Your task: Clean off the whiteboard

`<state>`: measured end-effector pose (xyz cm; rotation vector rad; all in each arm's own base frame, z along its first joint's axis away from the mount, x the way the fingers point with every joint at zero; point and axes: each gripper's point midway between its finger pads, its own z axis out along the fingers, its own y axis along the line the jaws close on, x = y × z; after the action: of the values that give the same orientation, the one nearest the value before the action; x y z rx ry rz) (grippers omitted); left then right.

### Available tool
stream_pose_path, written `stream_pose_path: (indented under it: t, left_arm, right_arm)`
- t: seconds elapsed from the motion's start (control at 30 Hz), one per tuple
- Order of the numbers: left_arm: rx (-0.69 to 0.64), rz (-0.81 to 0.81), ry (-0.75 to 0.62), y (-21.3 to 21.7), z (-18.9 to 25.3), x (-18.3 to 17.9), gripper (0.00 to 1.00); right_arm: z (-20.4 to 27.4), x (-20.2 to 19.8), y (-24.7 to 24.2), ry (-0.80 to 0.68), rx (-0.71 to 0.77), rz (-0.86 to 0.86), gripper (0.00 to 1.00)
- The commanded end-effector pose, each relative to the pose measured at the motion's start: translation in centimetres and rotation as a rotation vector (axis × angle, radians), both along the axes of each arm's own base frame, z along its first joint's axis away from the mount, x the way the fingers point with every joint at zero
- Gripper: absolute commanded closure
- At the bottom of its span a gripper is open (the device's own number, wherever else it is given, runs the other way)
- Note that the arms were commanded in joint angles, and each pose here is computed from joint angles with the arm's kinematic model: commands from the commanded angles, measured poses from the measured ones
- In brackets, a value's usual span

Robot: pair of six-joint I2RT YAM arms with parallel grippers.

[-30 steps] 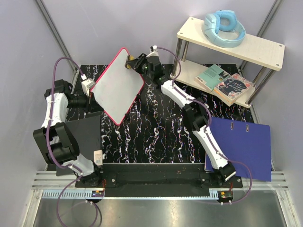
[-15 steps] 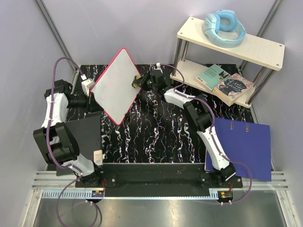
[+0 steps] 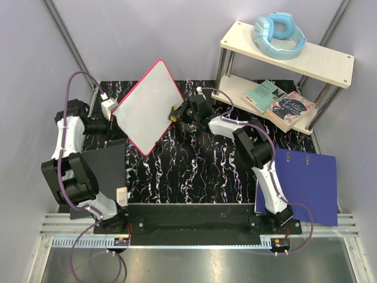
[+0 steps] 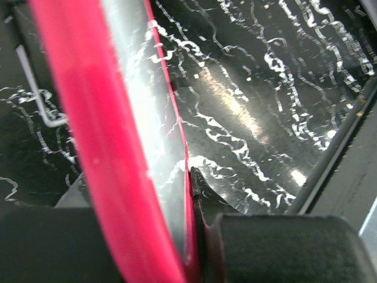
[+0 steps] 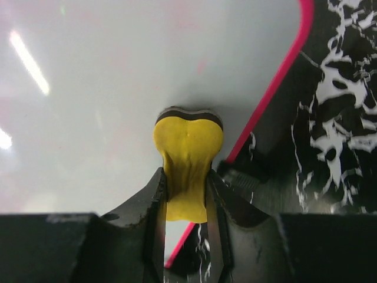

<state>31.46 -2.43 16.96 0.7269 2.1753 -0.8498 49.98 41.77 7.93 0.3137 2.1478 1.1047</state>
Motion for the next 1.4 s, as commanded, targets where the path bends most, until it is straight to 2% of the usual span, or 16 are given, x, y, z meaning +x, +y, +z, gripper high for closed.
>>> stream_pose_path:
  t: [0.0,0.17,0.4,0.63,0.9,1.13,1.23,1.27,1.33,1.37]
  left_arm:
    - [0.256,-0.033,0.036,3.9,-4.9,-0.5,1.0]
    - [0.259,-0.029,0.045,4.3,-5.3,-0.7,1.0]
    - [0.236,-0.018,0.05,4.1,-4.2,-0.4,1.0]
    - [0.172,-0.003,0.07,3.6,-1.9,0.3,1.0]
    - [0.12,-0.021,0.151,3.1,-2.4,-0.1,1.0]
    - [0.094,-0.059,0.229,2.9,-2.9,-0.9,1.0]
    - [0.08,-0.075,0.254,2.9,-3.2,-1.0,1.0]
    - [0.077,-0.078,0.265,2.9,-3.6,-1.0,1.0]
    - [0.071,-0.09,0.278,2.9,-3.6,-1.1,1.0]
    - [0.068,-0.096,0.285,2.9,-3.8,-1.2,1.0]
  right_arm:
    - [7.4,-2.2,-1.2,-0.126,-0.025,0.032,1.0]
    - [4.8,-3.5,-4.2,-0.085,-0.171,0.025,1.0]
    - [-1.0,-5.3,-7.1,0.077,-0.348,0.006,1.0]
    - [-2.3,-5.1,-9.4,0.1,-0.507,-0.019,1.0]
    - [-4.8,-5.7,-10.5,0.154,-0.623,0.03,1.0]
    - [-5.5,-5.9,-9.8,0.173,-0.627,0.081,0.84]
    - [-5.7,-6.0,-9.6,0.177,-0.623,0.101,0.71]
    - [-5.8,-6.0,-9.5,0.179,-0.622,0.106,0.64]
    - [-5.7,-6.0,-9.4,0.179,-0.616,0.112,0.58]
    - [-5.8,-6.1,-9.3,0.178,-0.618,0.119,0.52]
